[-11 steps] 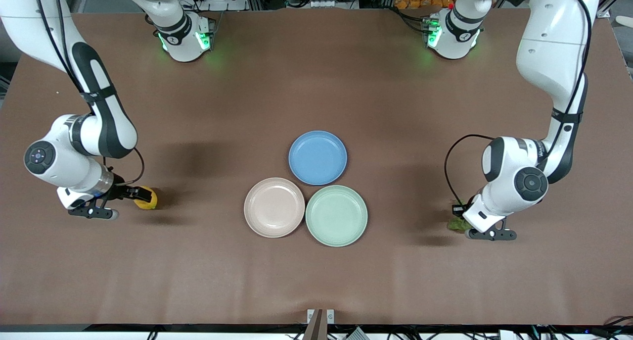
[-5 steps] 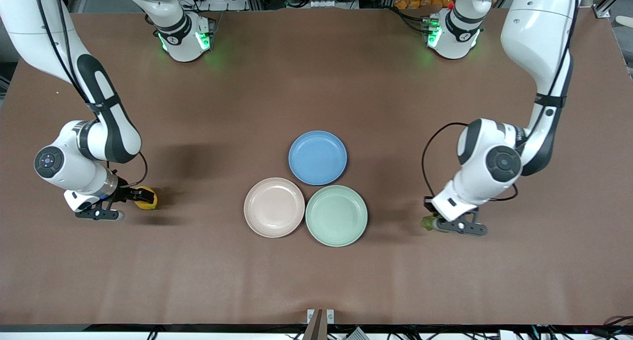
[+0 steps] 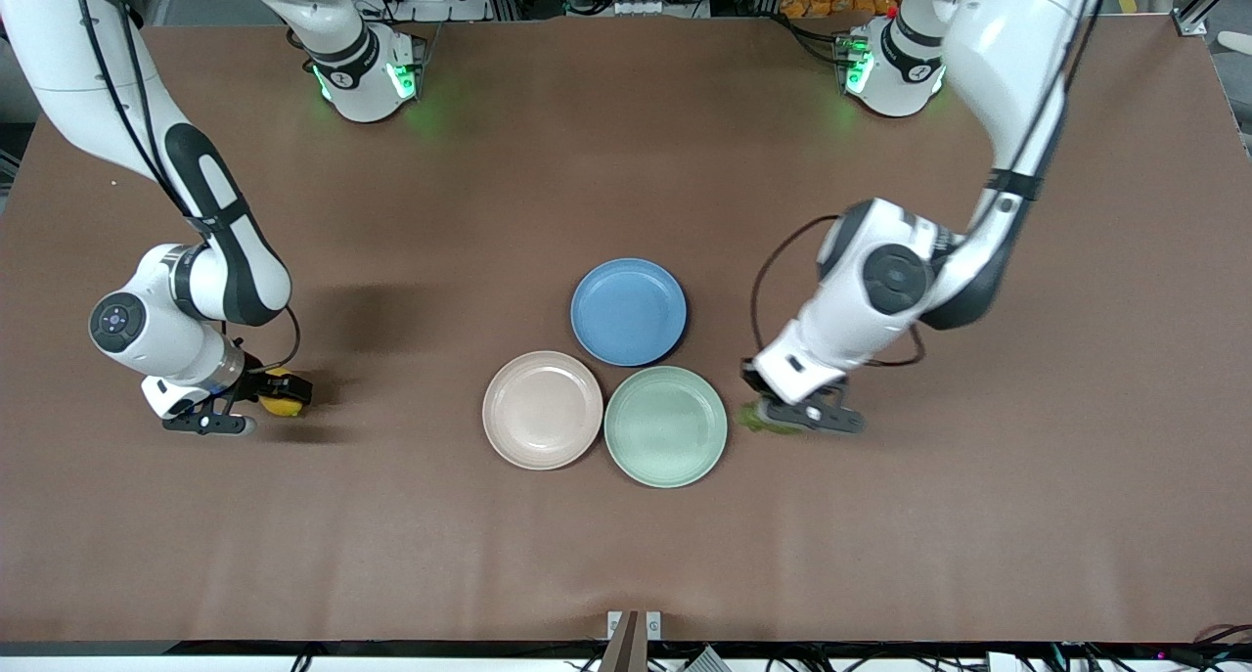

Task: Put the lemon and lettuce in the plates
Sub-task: 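Carry the lettuce with the left gripper over the mint green plate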

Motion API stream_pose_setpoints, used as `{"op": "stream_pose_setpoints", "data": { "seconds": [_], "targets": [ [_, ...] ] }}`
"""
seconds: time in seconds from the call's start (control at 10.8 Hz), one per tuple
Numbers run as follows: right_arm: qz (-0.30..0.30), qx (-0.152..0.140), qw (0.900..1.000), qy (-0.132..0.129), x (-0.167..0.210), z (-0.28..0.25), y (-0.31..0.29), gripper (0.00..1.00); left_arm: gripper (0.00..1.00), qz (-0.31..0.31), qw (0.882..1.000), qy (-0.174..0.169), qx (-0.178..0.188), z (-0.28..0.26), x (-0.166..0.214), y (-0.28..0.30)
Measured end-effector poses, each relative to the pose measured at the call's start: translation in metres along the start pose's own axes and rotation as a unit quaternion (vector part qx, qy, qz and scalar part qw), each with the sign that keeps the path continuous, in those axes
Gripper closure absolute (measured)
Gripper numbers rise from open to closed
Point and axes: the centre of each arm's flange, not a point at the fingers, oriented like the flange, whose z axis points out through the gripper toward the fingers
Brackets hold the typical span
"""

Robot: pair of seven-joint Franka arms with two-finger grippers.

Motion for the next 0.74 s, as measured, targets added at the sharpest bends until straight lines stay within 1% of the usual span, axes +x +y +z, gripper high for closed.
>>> {"op": "stream_pose_setpoints", "data": {
  "seconds": [0.28, 0.46, 0.55, 0.74],
  "targets": [
    [0.0, -0.001, 1.0, 0.01, -0.006, 0.008, 0.0, 0.0, 0.97, -0.035, 0.999, -0.004, -0.014, 0.024, -0.026, 0.07],
    [0.0, -0.001, 1.0, 0.011, -0.007, 0.012, 0.0, 0.0, 0.97, -0.053, 0.998, 0.008, -0.034, 0.05, -0.038, 0.109],
    [0.0, -0.001, 1.0, 0.013, -0.007, 0.011, 0.0, 0.0, 0.97, -0.061, 0.997, 0.017, -0.045, 0.065, -0.042, 0.121],
    [0.0, -0.001, 1.0, 0.013, -0.007, 0.012, 0.0, 0.02, 0.96, -0.069, 0.996, 0.024, -0.053, 0.09, -0.042, 0.119]
  ]
}}
